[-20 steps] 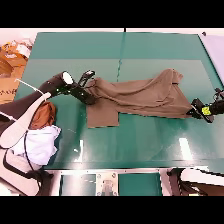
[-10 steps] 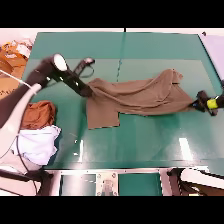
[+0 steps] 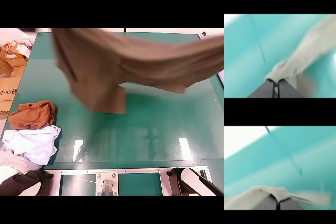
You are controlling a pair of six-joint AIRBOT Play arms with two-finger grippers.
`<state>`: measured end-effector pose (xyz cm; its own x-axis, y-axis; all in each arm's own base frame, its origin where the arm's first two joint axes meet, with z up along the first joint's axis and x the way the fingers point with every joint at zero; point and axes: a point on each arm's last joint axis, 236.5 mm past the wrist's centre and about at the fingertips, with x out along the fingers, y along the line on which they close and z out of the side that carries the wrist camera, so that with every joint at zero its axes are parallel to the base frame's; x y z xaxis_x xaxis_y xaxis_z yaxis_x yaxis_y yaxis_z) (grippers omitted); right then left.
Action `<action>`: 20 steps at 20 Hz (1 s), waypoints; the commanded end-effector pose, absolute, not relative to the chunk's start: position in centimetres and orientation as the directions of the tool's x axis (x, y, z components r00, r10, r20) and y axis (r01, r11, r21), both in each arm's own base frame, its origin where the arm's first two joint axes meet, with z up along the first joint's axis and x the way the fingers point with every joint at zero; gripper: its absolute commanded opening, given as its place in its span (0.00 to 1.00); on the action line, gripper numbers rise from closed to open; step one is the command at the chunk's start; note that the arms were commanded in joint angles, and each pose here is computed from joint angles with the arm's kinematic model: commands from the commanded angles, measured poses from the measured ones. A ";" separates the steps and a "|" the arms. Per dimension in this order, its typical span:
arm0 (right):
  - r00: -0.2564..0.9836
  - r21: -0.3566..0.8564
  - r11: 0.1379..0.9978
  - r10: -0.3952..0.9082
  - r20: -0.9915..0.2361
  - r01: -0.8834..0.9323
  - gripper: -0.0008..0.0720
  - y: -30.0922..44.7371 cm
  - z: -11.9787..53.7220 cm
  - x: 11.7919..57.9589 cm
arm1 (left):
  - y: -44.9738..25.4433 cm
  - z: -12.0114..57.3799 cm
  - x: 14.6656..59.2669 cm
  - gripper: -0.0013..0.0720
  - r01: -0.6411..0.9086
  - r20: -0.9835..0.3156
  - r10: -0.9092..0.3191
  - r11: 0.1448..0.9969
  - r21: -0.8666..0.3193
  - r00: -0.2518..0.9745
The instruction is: Fold the shirts.
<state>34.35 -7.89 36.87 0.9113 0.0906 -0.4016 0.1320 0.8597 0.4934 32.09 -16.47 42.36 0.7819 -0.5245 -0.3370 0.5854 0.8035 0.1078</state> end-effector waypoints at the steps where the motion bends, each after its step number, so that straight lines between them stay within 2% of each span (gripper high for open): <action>1: 0.987 0.429 0.900 -0.011 -0.162 0.080 0.03 -5.0 47.2 28.8 | -12.6 53.8 22.0 0.07 0.506 0.041 -0.513 0.855 0.115 0.858; 3: 0.996 0.403 0.912 -0.043 -0.074 0.069 0.03 -4.0 50.1 26.9 | -11.9 56.4 17.6 0.07 0.515 0.154 -0.529 0.849 0.123 0.835; 5: 0.998 0.394 0.917 -0.053 -0.031 0.061 0.03 -3.6 51.2 26.3 | -11.1 57.2 15.4 0.07 0.511 0.195 -0.523 0.852 0.111 0.830; 8: 0.996 0.422 0.904 -0.044 -0.077 0.073 0.03 -4.7 49.6 27.6 | -11.6 55.3 17.2 0.07 0.518 0.121 -0.524 0.852 0.075 0.843; 13: 0.954 0.537 0.834 0.043 -0.295 0.128 0.03 -8.5 39.3 33.7 | -14.8 45.0 29.0 0.07 0.513 -0.186 -0.513 0.857 -0.048 0.838; 17: 0.871 0.613 0.759 0.130 -0.473 0.220 0.03 -11.0 25.1 40.1 | -17.8 32.3 41.2 0.07 0.453 -0.403 -0.469 0.880 -0.141 0.786; 20: 0.794 0.619 0.722 0.164 -0.586 0.308 0.03 -12.2 13.4 44.5 | -19.7 21.7 48.8 0.07 0.402 -0.543 -0.434 0.897 -0.184 0.719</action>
<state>41.23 -11.51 23.54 0.8572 0.1386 -0.4960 0.2409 0.7434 0.6240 42.69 -18.33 31.05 0.7717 -0.4663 -0.4325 0.4527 0.8804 -0.1414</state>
